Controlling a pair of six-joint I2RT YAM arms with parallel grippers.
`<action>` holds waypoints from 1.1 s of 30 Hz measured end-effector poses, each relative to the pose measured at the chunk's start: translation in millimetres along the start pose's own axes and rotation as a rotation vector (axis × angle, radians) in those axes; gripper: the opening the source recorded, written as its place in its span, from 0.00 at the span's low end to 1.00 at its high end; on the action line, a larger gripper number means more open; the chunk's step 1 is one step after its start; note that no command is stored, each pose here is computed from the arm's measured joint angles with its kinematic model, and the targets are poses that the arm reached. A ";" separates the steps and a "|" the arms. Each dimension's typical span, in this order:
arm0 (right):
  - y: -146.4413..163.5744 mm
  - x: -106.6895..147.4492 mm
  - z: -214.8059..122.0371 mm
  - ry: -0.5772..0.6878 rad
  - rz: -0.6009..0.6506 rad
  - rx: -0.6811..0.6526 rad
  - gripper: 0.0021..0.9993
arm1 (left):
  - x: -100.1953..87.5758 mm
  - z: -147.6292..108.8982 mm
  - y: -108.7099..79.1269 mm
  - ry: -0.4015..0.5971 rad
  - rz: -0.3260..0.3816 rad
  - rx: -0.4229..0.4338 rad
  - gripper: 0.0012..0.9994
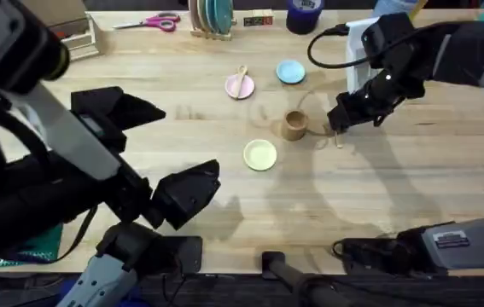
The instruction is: Pick up a utensil and set it on the pink plate, then put the other utensil in the container.
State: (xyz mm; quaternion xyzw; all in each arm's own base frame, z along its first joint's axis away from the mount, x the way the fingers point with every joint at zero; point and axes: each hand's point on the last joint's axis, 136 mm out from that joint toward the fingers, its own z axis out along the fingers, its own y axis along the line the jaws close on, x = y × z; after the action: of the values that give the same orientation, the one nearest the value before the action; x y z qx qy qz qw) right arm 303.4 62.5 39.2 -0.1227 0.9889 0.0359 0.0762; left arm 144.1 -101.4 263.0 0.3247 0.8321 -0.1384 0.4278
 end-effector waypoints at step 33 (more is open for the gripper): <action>69.3 -28.7 -193.5 -0.695 -0.061 -0.074 0.03 | 0.2 0.0 0.0 0.001 0.000 0.000 1.00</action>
State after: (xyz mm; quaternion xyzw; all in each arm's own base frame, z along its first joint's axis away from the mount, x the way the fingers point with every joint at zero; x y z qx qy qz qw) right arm 286.3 119.1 238.2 -0.1355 0.8977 0.1088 0.4048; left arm 143.9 -101.4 262.8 0.3247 0.8323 -0.1384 0.4275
